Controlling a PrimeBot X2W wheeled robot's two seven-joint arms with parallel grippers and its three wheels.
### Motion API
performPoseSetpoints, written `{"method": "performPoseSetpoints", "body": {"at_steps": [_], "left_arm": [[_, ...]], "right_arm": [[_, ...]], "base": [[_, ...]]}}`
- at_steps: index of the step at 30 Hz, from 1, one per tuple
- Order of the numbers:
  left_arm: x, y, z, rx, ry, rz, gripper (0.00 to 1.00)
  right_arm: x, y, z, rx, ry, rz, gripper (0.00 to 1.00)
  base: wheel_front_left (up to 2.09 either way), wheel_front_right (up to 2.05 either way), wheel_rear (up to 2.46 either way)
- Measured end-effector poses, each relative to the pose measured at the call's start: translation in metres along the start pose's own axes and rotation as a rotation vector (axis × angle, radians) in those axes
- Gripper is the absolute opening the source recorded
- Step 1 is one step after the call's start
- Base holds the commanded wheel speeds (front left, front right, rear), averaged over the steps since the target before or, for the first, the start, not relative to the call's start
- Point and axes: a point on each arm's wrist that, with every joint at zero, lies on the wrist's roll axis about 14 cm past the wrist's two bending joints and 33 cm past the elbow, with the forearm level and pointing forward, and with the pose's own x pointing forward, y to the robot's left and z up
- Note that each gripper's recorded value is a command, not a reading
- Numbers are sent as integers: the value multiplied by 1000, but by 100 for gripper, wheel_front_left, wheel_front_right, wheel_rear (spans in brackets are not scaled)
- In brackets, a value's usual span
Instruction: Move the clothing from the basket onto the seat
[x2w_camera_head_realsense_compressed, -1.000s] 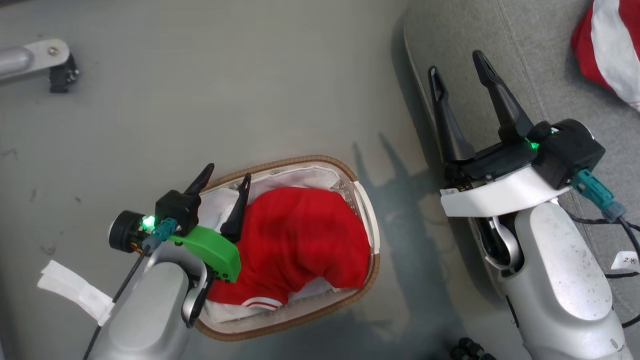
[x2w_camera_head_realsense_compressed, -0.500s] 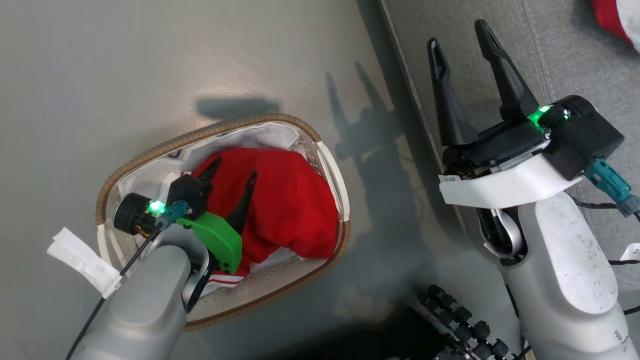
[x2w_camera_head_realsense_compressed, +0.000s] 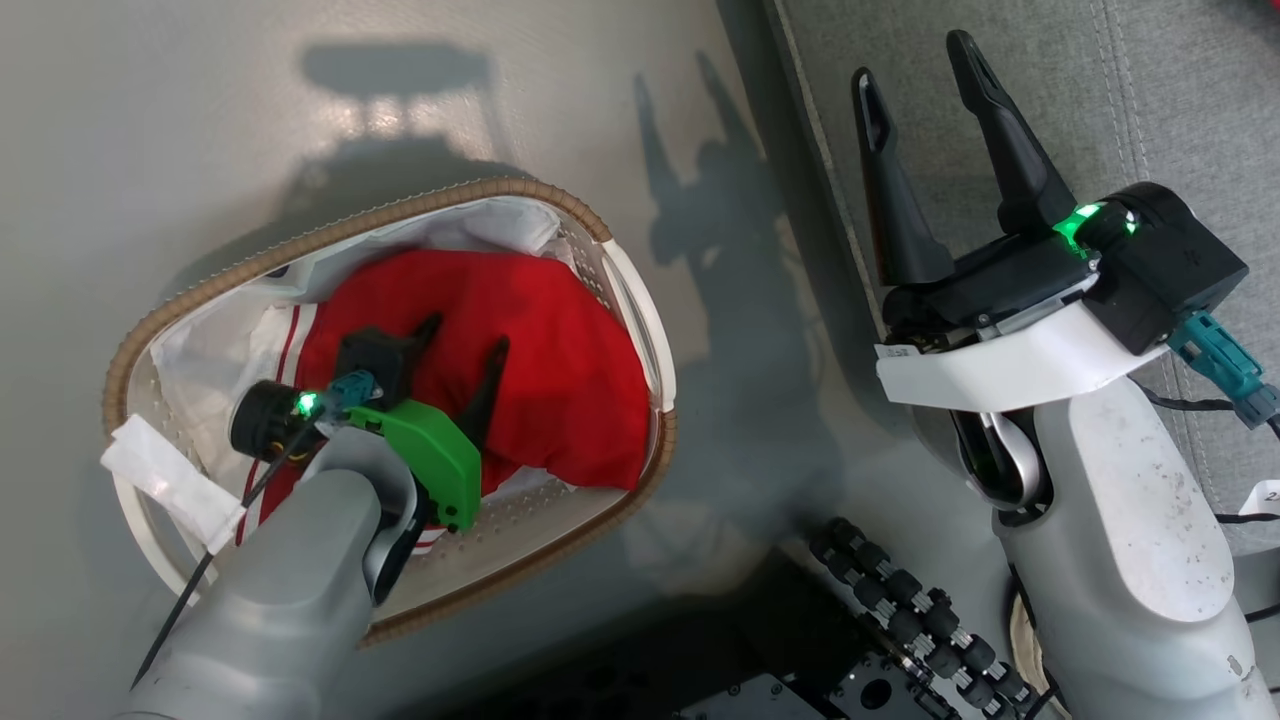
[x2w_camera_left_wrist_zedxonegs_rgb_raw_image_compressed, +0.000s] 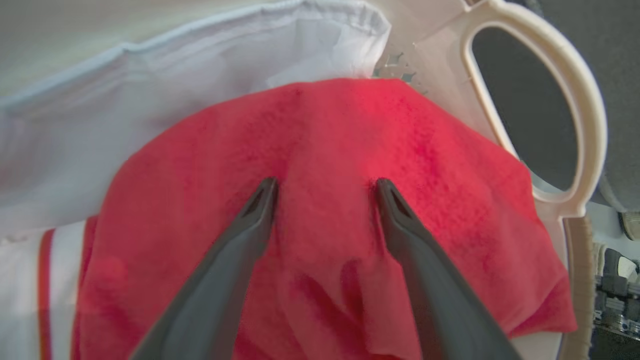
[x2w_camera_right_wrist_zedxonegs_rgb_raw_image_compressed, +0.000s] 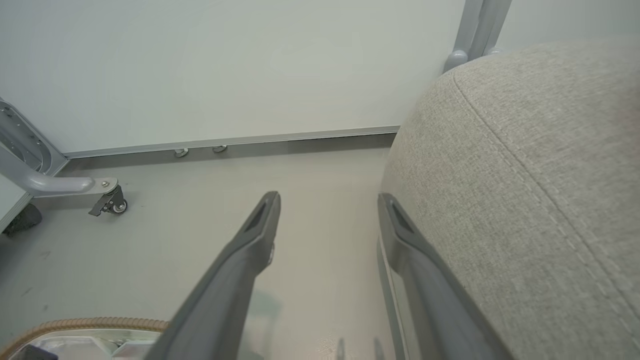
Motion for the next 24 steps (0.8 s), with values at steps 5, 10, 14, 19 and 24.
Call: {"method": "performPoseSetpoints", "body": {"at_steps": [5, 10, 14, 19, 24], "left_arm": [[-1, -5, -18, -27, 62, -21, 100], [-7, -12, -28, -44, 114, -46, 5], [-12, -16, -26, -62, 119, -52, 0], [-18, -25, -16, -30, 104, -75, 0], [-30, -30, 2, 5, 66, -73, 0]], "right_arm": [[-1, -1, -8, 2, 19, -5, 100], [-1, -1, -7, 4, 19, -6, 100], [-1, -1, 0, 3, 4, -5, 100], [-3, -2, 11, -2, -13, -10, 100], [-6, 0, 30, 1, -48, -12, 100]], "base": [[0, 0, 0], [0, 0, 0], [0, 0, 0], [0, 0, 0], [0, 0, 0]]}}
